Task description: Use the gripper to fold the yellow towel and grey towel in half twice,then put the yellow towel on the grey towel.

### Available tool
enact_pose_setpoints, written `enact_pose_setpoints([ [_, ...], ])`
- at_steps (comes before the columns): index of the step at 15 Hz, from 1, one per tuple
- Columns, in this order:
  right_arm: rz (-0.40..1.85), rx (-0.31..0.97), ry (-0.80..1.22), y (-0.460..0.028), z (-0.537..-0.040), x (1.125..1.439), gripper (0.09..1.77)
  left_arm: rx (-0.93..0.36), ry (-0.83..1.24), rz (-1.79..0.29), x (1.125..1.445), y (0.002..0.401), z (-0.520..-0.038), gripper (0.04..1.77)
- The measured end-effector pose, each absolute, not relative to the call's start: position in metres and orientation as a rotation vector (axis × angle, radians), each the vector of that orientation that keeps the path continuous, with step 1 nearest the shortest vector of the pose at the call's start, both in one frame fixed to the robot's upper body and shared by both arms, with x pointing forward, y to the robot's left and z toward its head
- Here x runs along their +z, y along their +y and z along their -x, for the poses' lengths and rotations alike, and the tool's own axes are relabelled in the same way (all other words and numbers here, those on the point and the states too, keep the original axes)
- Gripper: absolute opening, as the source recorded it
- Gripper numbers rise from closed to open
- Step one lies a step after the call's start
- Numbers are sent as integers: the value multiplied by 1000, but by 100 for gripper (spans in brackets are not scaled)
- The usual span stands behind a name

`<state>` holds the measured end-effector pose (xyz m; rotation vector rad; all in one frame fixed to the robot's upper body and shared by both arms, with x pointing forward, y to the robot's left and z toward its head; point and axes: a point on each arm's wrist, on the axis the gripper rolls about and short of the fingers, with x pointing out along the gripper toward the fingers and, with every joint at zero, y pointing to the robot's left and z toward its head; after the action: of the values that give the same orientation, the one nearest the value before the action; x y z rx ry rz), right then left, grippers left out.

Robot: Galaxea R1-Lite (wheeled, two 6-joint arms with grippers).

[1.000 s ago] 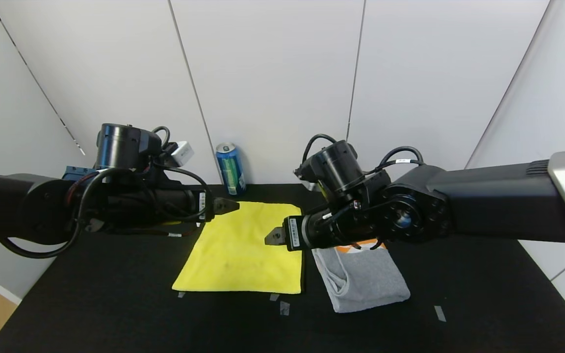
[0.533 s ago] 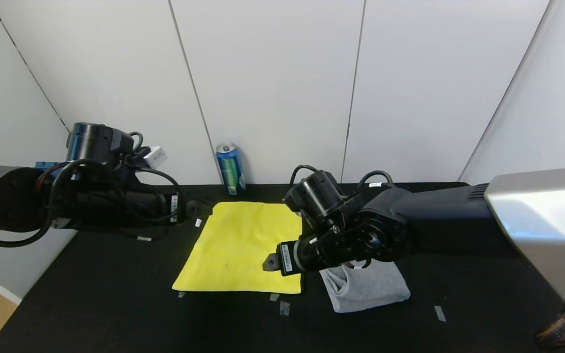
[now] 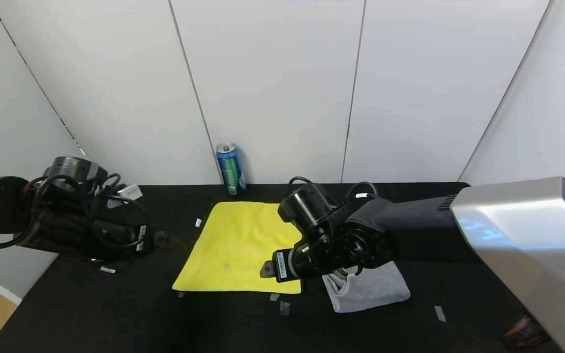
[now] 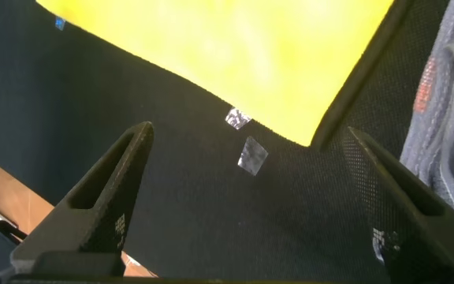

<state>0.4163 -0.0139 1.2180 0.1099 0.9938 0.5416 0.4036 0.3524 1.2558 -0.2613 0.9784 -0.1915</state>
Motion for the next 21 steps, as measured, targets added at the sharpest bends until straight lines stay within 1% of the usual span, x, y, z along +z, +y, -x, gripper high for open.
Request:
enact_pose_setpoints([
  [6, -134, 504, 1028, -17, -420, 1212, 171, -192, 1121, 269, 1208, 358, -413, 172],
  [9, -139, 497, 1029, -19, -422, 1211, 171, -240, 1157, 239, 1193, 353, -417, 172],
  [11, -139, 496, 1030, -19, -422, 1211, 171, -290, 1169, 237, 1188, 350, -419, 172],
  [13, -142, 493, 1032, -19, -422, 1210, 171, -308, 1176, 244, 1184, 349, -419, 172],
  [18, -142, 493, 1036, -18, -421, 1209, 171, -306, 1180, 240, 1179, 349, -425, 172],
  [21, -142, 493, 1037, -18, -421, 1209, 171, -297, 1136, 222, 1175, 350, -431, 172],
])
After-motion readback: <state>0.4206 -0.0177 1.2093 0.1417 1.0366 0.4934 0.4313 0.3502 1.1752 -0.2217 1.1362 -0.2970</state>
